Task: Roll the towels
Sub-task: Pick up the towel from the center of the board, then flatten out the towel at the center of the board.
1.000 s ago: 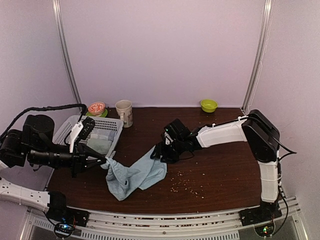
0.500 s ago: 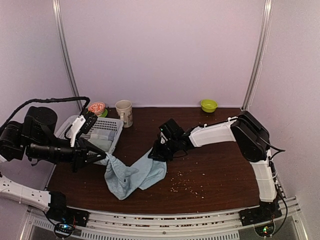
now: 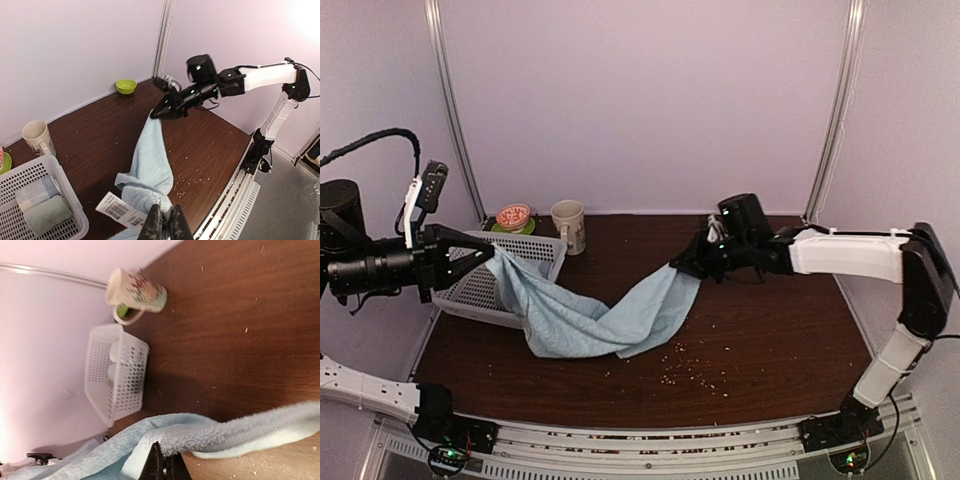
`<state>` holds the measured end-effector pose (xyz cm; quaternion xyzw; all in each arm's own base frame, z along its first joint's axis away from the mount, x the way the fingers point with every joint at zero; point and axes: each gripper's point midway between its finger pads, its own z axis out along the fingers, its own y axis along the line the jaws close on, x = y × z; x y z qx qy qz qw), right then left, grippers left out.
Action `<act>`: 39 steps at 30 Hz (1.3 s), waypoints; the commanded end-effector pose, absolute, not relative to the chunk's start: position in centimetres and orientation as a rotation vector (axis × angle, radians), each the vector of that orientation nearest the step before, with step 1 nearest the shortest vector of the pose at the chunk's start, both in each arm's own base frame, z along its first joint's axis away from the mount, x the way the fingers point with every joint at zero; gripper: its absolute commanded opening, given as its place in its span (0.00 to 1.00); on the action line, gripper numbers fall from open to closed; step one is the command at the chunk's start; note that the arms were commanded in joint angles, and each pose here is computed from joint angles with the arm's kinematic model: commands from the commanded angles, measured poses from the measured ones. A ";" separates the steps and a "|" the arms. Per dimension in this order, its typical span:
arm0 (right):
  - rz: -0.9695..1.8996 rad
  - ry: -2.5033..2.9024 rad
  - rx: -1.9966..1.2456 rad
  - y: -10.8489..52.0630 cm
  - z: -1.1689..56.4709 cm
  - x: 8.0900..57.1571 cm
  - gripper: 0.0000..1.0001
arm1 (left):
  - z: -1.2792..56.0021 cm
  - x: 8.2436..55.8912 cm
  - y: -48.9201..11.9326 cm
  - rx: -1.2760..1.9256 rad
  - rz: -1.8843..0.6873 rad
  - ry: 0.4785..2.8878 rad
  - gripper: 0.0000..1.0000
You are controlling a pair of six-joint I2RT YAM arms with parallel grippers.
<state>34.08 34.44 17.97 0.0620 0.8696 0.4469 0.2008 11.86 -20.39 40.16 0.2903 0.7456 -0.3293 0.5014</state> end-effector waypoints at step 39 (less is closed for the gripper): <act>0.824 2.286 0.059 16.6 22.2 24.2 0.00 | 29.2 25.7 -28.2 0.612 -0.537 1.979 0.00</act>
